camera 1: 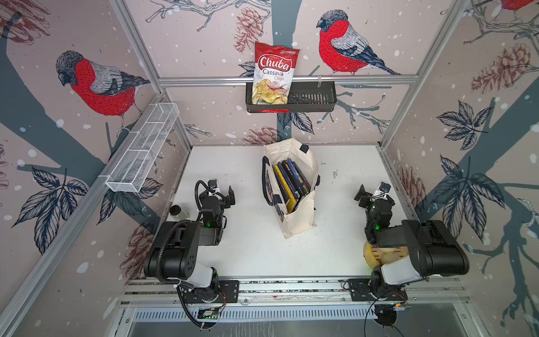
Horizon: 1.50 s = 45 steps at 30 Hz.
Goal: Take out the books from the canvas bag
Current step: Adjust the canvas bag at the center of the board.
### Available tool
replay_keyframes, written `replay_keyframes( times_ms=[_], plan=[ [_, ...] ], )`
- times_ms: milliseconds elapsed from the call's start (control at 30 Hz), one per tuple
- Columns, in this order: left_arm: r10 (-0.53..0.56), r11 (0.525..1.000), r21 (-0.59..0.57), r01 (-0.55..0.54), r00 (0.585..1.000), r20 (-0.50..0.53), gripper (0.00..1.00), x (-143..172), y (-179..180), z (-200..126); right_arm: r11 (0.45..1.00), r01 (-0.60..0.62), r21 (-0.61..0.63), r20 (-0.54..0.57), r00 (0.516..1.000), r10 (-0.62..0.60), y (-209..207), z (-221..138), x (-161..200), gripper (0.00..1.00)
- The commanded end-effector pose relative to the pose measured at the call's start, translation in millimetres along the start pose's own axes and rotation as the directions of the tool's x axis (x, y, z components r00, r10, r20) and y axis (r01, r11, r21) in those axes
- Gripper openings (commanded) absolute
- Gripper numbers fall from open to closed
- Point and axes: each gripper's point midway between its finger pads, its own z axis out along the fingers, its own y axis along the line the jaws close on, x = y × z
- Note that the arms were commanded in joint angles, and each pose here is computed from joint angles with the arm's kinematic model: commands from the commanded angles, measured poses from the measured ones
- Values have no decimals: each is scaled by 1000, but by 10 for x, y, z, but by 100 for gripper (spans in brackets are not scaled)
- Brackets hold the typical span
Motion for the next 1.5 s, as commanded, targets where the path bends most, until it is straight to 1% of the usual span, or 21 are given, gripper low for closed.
replay_keyframes(
  times_ms=[0, 867, 967, 1067, 1133, 1200, 1233, 1267, 1300, 1333, 1367, 1400, 1433, 1467],
  plan=[
    [-2, 1000, 7, 1, 1000, 27, 99, -68, -10, -3, 1000, -6, -3, 32, 999, 6, 12, 4, -87, 99],
    [-4, 1000, 8, 3, 1000, 28, 99, -73, -9, -5, 1000, -7, -3, 34, 999, 7, 12, 1, -91, 100],
    [5, 1000, 30, -6, 999, 32, 99, -128, -46, -10, 999, -11, 35, 44, 999, 9, -24, -16, -129, 99],
    [20, 998, 59, -20, 1000, 13, 99, -221, -105, -6, 995, -5, 98, 64, 998, -1, -53, -82, -287, 99],
    [-4, 999, 37, 4, 1000, -13, 99, -254, -70, -4, 996, 7, 93, 69, 998, -14, -15, -128, -400, 100],
    [-25, 999, 28, 26, 999, -36, 99, -296, -71, -6, 991, -35, 132, 85, 996, 24, -86, -189, -489, 99],
    [-24, 999, 30, 25, 999, -42, 99, -315, -89, -15, 988, -64, 138, 103, 993, 50, -109, -232, -575, 100],
    [-31, 999, 12, 32, 999, -39, 99, -372, -95, -34, 988, -76, 132, 94, 994, 64, -99, -244, -607, 100],
    [-57, 998, -23, 56, 998, -31, 99, -439, -75, -60, 990, -86, 115, 87, 993, 76, -61, -257, -663, 100],
    [-82, 996, -33, 81, 996, -24, 99, -494, -81, -86, 990, -97, 106, 82, 993, 88, -36, -268, -716, 100],
    [-109, 994, -21, 109, 994, -16, 99, -571, -103, -117, 989, -119, 82, 85, 990, 112, 2, -284, -790, 100],
    [-137, 990, -12, 137, 991, -7, 99, -651, -119, -151, 989, -144, 33, 97, 985, 141, 68, -301, -882, 100],
    [-178, 984, -21, 178, 984, -3, 99, -713, -105, -175, 985, -174, -7, 103, 979, 174, 113, -317, -955, 100],
    [-234, 971, -45, 234, 972, 5, 99, -794, -60, -201, 970, -239, -47, 104, 965, 242, 140, -350, -1046, 100]
  ],
)
